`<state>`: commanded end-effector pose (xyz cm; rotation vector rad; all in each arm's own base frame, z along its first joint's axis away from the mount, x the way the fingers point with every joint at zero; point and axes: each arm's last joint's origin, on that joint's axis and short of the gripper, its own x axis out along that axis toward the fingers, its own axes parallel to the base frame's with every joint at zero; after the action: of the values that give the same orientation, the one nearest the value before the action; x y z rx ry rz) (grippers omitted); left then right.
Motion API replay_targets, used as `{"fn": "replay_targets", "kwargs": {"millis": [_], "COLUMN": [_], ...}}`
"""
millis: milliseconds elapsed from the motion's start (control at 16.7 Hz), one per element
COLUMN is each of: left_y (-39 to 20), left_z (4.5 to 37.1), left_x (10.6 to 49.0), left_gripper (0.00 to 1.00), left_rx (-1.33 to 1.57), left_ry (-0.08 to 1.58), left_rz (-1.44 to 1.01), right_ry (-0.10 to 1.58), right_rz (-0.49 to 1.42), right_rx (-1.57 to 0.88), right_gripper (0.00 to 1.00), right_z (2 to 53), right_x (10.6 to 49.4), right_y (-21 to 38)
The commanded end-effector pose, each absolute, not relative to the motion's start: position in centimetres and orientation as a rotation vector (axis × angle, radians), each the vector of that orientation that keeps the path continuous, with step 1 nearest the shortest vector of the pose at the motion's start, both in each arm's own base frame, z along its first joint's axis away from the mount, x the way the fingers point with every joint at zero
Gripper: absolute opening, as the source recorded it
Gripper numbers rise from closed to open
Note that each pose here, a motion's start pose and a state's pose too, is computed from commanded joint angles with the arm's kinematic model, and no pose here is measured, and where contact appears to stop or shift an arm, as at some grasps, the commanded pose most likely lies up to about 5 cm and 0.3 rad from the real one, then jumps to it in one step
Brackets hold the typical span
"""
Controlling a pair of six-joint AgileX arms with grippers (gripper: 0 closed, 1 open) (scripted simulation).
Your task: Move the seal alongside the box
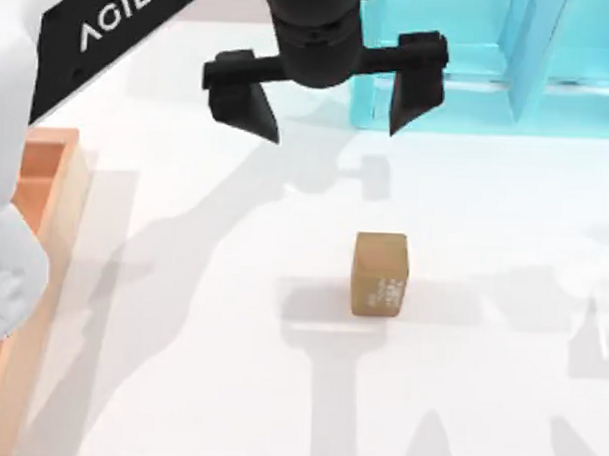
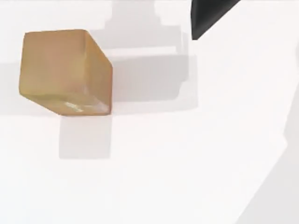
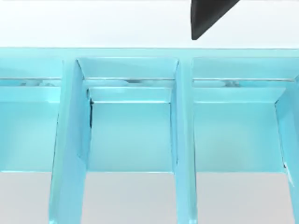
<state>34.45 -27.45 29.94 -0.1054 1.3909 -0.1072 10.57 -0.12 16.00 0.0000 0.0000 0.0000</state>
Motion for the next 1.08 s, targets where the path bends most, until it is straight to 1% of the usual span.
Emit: {"fn": "replay_targets", "kwargs": {"millis": [240,480,960,1080], "left_y": [-32.2,-34.3,-34.3,-34.5], "left_z": [25.8,23.4,23.0,22.4], "left_x": [34.2,33.9,34.0,34.1], "left_gripper": [1.0,1.0,1.0,1.0], "left_rx": [-0.024,0.016,0.016,0.016], "left_ry": [1.516,1.567,1.572,1.569], "left_rz": [-0.064,-0.02,-0.009,-0.014], "right_ry": [0.0,0.0,0.0,0.0], "right_rz": [0.0,0.0,0.0,0.0], "right_rx": [0.0,0.0,0.0,0.0], "right_gripper": [1.0,1.0,1.0,1.0], "right_z": [16.0,16.0,16.0,16.0], "right_x": [10.6,10.6,10.6,10.6], "right_y": [-0.1,-0.1,-0.1,-0.1]}}
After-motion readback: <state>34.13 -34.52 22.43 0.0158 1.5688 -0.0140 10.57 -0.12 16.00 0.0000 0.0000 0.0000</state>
